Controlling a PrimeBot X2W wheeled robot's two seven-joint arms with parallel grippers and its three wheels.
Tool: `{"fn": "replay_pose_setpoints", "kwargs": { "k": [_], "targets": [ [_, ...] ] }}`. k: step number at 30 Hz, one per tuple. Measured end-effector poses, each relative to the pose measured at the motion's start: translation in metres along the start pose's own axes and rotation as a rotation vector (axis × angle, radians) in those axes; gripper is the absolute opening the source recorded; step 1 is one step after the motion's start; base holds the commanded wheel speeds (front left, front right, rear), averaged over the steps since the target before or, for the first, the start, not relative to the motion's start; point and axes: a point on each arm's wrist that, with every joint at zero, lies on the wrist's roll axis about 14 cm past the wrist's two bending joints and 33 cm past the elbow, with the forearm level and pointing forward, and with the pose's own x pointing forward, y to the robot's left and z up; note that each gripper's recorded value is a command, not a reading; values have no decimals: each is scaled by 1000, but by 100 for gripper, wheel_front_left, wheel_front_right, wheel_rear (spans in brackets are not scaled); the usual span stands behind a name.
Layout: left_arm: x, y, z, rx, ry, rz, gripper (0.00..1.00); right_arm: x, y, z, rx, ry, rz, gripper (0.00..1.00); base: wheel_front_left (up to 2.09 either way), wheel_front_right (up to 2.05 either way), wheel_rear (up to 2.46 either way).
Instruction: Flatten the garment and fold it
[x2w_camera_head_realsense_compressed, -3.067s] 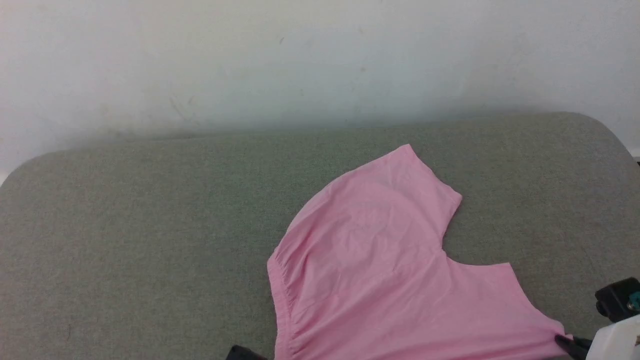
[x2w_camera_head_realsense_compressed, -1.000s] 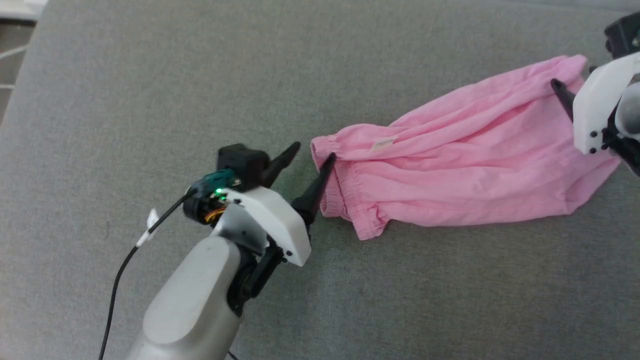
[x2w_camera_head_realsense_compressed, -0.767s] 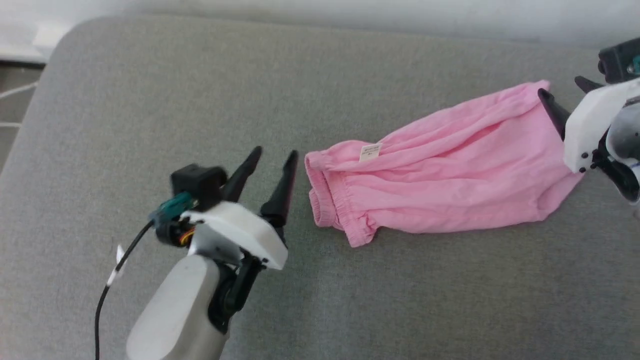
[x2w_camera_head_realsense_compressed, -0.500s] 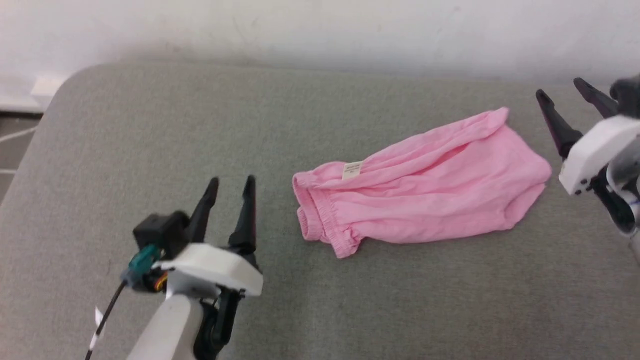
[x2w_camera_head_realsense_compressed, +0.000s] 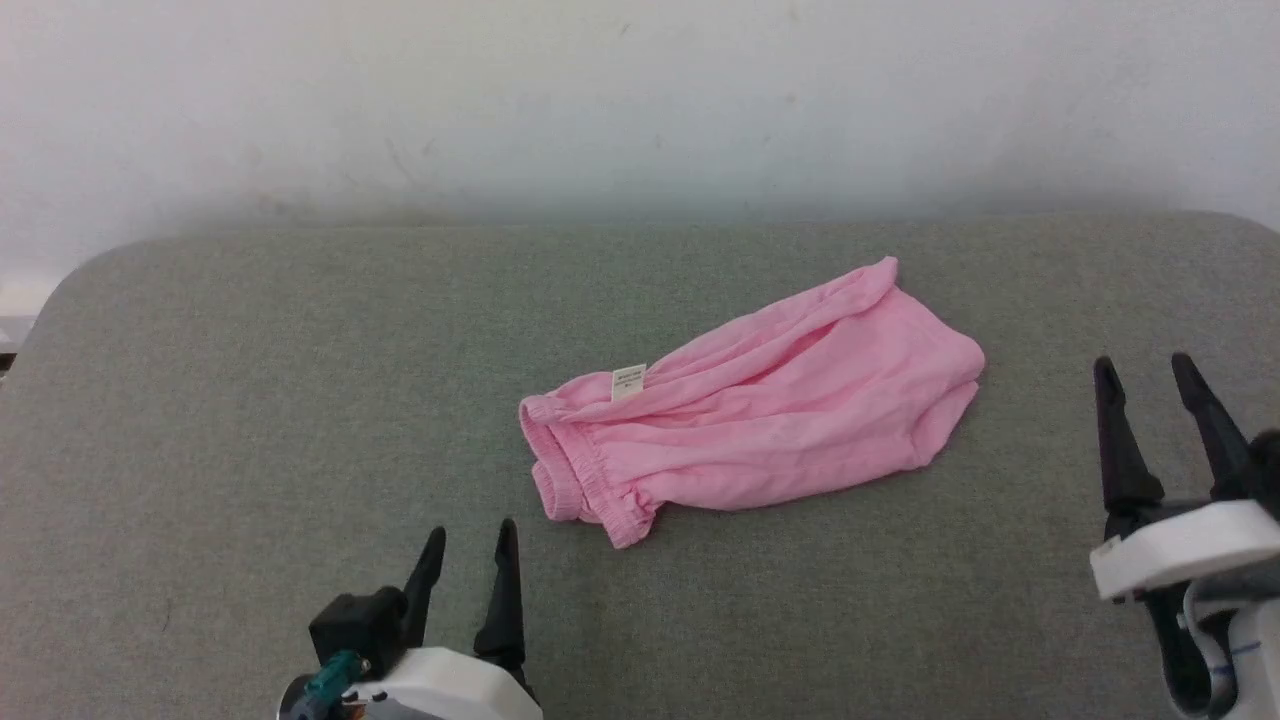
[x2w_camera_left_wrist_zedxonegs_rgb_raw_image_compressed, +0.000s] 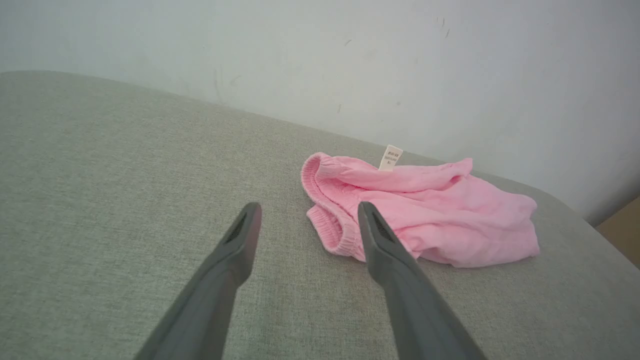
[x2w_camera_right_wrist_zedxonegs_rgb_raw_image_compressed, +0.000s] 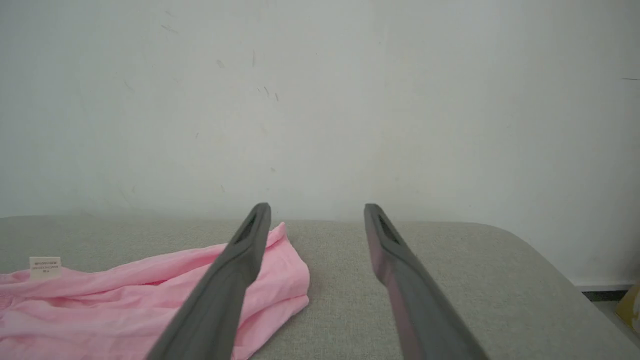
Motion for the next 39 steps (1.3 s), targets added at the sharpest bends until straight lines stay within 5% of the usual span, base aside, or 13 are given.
{"fn": "replay_pose_setpoints", "kwargs": {
  "k": [9, 18, 34, 35, 36, 37, 39],
  "targets": [
    [7, -20, -30, 38, 158, -70, 100, -44, 10, 4, 8, -37, -85, 100, 0, 0, 0],
    [48, -36, -46, 105, 364, -111, 100, -52, -3, -1, -5, -7, -138, 100, 0, 0, 0],
    [60, -31, -102, 184, 654, -81, 100, -60, -22, -36, 19, 90, -213, 100, 0, 0, 0],
    [60, -31, -104, 186, 666, -84, 49, -60, -23, -38, 19, 94, -214, 100, 0, 0, 0],
    [60, -31, -104, 188, 672, -85, 17, -59, -23, -39, 20, 98, -213, 100, 0, 0, 0],
    [61, -31, -104, 189, 671, -88, 0, -57, -22, -40, 20, 101, -210, 100, 0, 0, 0],
    [59, -38, -103, 166, 666, -104, 0, -53, -18, -42, 14, 103, -195, 100, 0, 0, 0]
  ]
}}
